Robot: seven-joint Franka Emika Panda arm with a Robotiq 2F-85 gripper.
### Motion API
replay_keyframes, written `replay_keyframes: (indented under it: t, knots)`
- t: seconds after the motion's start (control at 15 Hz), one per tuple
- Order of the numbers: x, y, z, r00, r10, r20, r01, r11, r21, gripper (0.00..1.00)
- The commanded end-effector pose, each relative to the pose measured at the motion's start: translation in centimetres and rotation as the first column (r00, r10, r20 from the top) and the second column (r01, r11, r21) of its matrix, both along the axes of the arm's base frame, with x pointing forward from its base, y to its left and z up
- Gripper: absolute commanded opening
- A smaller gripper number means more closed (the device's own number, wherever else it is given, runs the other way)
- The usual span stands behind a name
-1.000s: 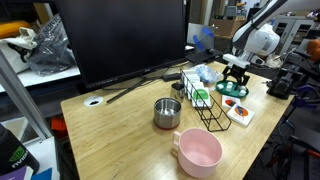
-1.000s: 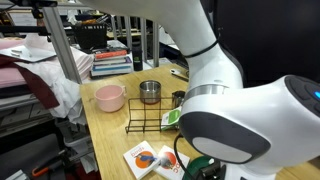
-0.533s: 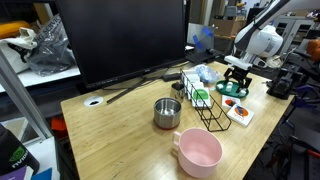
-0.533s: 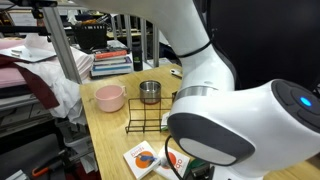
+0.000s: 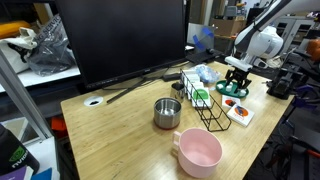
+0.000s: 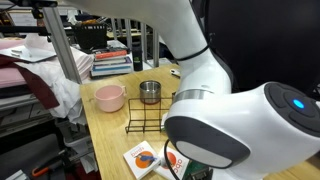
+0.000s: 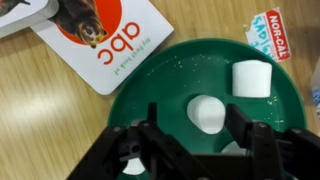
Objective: Take a marshmallow from the plate and put it in the silver bowl
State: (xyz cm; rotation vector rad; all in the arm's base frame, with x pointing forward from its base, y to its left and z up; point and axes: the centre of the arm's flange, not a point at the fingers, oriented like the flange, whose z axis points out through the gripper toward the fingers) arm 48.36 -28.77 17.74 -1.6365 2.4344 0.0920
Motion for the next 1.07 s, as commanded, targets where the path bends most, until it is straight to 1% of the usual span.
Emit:
replay_keyframes:
  t: [0.0,0.33,0.53,0.73,0.87,1.0]
  knots:
    - [-0.3,0.1,-0.3,1.000,0.003,0.012,-0.003,1.000,-0.012,0.41]
    - [-0.7,0.2,0.1,1.000,0.004,0.022,-0.003,1.000,-0.019,0.07]
    - [-1.1,0.3,1.5,0.998,0.013,0.059,-0.011,0.999,-0.042,0.08]
    - [-1.3,0.6,4.0,0.988,0.059,0.142,-0.046,0.995,-0.094,0.07]
    - [-1.2,0.9,5.8,0.967,0.123,0.225,-0.093,0.986,-0.140,0.07]
    - [-1.2,1.7,7.1,0.938,0.163,0.305,-0.128,0.983,-0.129,0.07]
